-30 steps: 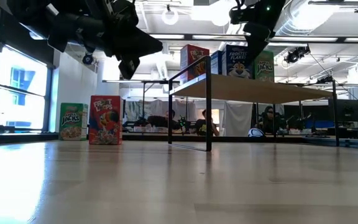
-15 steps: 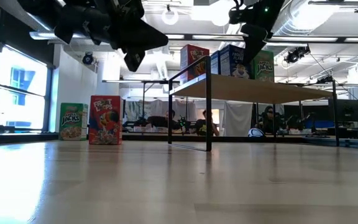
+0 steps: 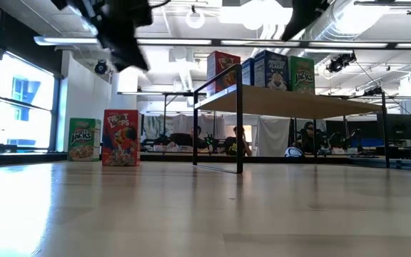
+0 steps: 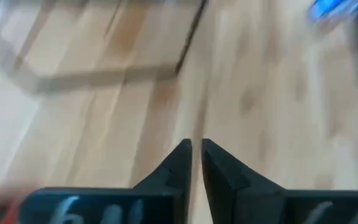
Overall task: Stack cereal on shelf
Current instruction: Put the top red cereal box on the shelf aligned with the red cereal box
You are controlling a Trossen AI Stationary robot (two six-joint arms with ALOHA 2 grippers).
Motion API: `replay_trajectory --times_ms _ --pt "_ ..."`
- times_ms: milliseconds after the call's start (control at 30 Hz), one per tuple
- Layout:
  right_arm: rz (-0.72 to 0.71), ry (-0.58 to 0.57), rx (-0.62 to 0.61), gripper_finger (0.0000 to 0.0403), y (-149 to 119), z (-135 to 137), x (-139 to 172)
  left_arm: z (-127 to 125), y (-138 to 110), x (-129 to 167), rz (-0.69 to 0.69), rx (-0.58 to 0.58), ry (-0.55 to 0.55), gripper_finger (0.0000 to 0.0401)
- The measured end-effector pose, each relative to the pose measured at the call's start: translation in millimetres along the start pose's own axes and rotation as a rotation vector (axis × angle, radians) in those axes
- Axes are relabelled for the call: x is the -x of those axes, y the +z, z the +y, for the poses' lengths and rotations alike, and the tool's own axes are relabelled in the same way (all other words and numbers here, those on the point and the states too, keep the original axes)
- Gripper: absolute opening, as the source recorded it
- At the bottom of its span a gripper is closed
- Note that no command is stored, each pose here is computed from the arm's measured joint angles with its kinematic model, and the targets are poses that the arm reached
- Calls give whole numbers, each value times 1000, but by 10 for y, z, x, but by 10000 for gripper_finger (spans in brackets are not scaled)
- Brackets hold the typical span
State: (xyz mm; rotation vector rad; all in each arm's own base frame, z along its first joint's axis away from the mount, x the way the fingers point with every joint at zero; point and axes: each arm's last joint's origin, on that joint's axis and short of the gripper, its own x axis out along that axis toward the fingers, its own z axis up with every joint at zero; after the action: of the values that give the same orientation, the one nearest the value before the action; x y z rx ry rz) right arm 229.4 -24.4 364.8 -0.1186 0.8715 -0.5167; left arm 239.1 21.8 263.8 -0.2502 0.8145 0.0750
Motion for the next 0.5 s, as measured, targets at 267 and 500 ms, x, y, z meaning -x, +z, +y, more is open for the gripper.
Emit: replay_trajectory --times_ms 267,500 --pt "-32 13 32 3 -14 139 91 251 -177 142 265 -22 197 131" --pt "-27 21 27 3 -20 160 94 426 -119 227 273 -86 291 241"
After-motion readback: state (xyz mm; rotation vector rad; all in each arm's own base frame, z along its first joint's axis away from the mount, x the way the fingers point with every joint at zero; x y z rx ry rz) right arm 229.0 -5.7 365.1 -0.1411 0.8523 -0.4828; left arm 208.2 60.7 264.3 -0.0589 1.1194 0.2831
